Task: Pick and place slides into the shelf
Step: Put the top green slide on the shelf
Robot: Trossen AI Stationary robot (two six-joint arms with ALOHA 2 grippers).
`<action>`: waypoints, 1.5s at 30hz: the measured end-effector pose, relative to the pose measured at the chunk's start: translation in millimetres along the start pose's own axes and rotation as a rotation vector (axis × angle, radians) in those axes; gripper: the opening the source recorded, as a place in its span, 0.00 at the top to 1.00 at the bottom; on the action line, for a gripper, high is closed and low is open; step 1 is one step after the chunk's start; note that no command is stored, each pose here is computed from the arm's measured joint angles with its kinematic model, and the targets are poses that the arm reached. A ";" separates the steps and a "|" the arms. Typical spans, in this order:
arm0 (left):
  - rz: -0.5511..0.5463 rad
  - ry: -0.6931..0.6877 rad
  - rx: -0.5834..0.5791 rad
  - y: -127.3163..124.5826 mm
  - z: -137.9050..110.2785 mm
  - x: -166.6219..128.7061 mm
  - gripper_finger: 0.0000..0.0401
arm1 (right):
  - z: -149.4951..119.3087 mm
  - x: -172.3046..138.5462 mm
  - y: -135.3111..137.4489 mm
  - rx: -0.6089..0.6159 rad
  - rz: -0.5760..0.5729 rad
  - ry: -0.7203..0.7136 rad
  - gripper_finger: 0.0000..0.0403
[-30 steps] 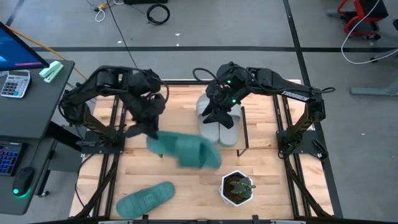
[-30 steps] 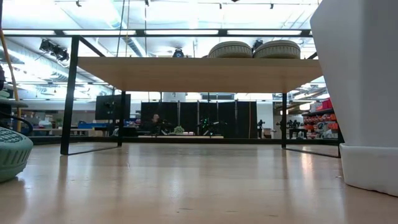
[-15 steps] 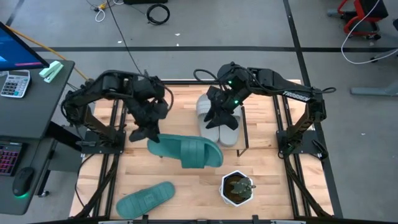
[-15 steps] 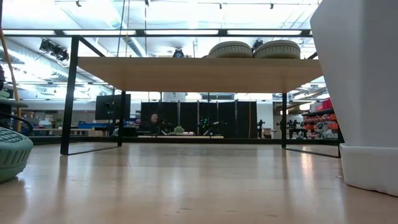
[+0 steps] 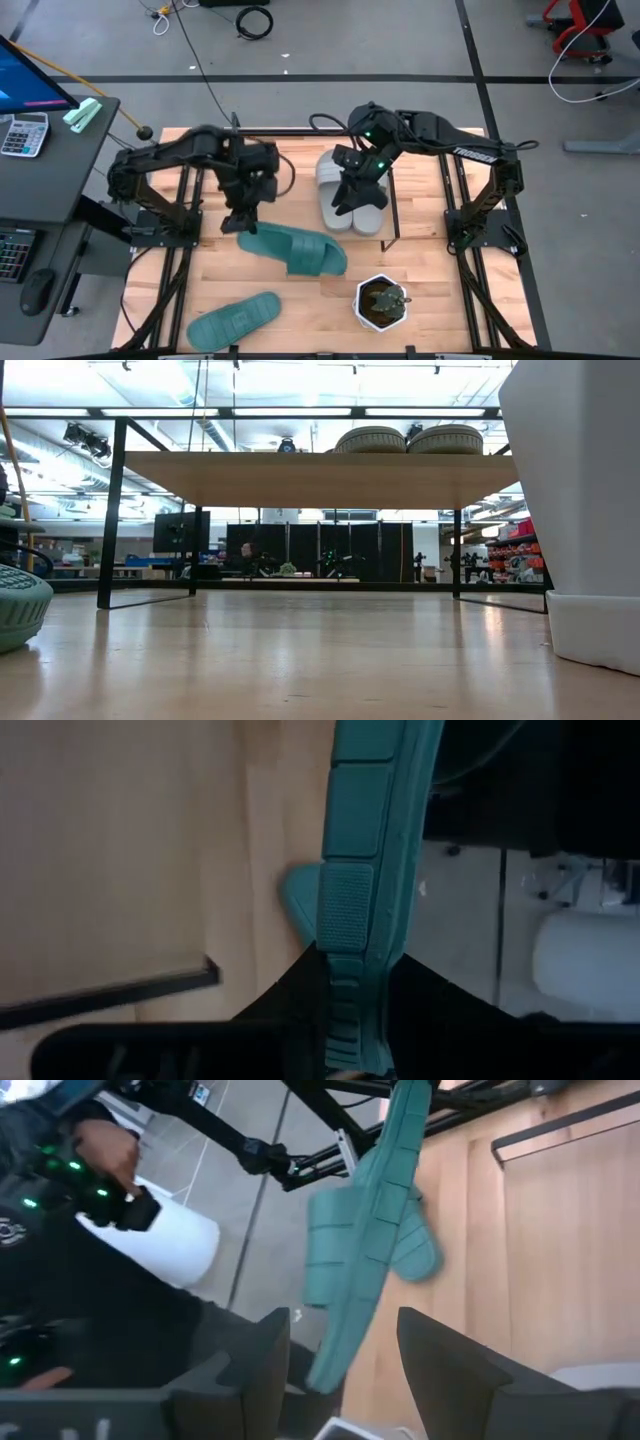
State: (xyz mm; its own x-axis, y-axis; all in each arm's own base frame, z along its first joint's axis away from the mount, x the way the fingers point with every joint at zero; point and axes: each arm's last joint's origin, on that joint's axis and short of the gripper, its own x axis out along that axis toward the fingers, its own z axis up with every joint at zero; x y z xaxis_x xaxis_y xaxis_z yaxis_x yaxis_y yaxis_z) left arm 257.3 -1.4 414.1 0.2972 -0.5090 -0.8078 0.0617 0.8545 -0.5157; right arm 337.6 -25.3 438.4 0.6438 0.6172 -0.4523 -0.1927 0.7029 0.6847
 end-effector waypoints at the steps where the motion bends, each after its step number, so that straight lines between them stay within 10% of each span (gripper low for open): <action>1: 0.006 -0.026 0.010 2.4 -0.2 -6.9 0.82 | 0.4 2.2 -1.1 0.001 -0.002 0.003 0.52; 11: -0.022 -0.269 -0.050 36.4 -12.5 -70.6 0.82 | 1.6 10.1 -3.2 -0.041 -0.004 0.010 0.52; 21: -0.164 -0.214 -0.001 64.0 -13.2 -46.1 0.82 | 1.1 -4.1 0.7 -0.051 -0.006 -0.017 0.52; 45: 0.060 -0.148 0.000 68.1 -16.5 -42.8 0.83 | 17.4 -14.6 -12.4 -0.070 -0.021 -0.133 0.52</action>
State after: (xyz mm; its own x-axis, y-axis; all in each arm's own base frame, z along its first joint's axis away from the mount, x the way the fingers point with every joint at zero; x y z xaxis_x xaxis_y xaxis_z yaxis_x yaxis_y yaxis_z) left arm 233.0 76.9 408.9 0.4378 -0.4360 -0.7863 0.0400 0.8831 -0.4674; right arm 343.5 -49.2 446.5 0.7398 0.5532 -0.3830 -0.2266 0.7408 0.6324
